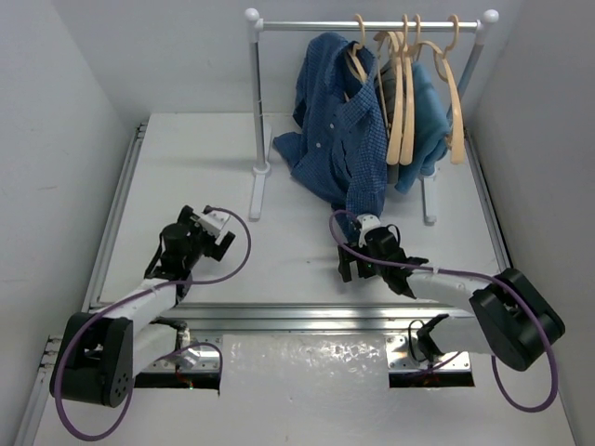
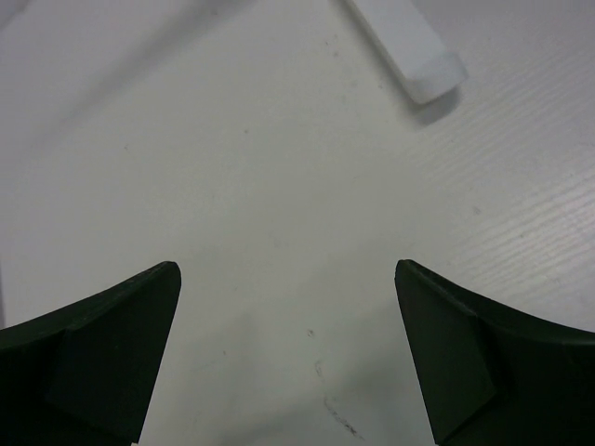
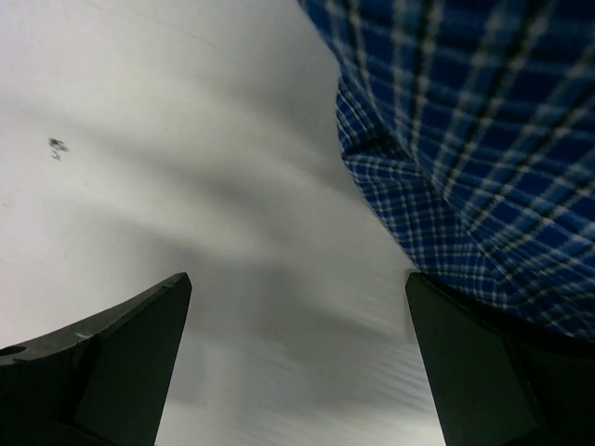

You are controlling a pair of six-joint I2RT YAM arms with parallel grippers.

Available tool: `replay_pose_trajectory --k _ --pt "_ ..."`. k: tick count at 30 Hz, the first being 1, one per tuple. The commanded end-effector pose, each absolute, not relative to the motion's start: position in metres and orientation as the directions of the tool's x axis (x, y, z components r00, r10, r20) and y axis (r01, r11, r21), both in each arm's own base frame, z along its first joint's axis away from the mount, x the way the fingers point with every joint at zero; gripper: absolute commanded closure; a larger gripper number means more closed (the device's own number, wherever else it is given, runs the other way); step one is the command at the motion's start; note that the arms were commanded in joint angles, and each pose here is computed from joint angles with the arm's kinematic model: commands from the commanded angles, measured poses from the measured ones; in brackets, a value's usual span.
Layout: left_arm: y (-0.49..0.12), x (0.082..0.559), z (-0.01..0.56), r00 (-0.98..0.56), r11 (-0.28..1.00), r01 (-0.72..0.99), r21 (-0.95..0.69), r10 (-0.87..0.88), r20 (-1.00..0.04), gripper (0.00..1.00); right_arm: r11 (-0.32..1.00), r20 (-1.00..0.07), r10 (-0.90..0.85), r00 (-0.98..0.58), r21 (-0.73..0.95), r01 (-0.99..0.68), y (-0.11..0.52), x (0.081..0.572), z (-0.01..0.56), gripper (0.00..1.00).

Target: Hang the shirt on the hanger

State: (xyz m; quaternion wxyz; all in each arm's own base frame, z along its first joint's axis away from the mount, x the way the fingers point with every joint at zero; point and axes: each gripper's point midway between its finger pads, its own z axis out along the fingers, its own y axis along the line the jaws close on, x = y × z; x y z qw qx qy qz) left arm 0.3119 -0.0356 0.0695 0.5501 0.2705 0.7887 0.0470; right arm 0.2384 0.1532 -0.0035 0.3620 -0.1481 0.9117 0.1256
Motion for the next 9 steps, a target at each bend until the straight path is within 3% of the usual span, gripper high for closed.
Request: replay_pose_trajectory --k 1,5,9 --pt "-0.0275 0.3337 0.1183 -0.097 0.871 0.250 0.423 0.458 -0.884 0.02 0.921 -0.748 -0.105 -0.655 0.176 -0.348 0.1698 0.2580 0.0163 0.01" --pt "-0.0307 0.3312 0.1187 -0.082 0.866 0.265 0.425 0.459 -0.884 0.02 0.929 -0.736 -0.136 -0.664 0.138 -0.344 0.1655 0.2595 0.0107 0.01" --pt "-0.0315 0.3261 0.1214 -0.057 0.864 0.262 0.431 0.460 -0.886 0.02 0.913 -0.789 -0.106 -0.605 0.163 -0.373 0.1660 0.2553 0.0150 0.01"
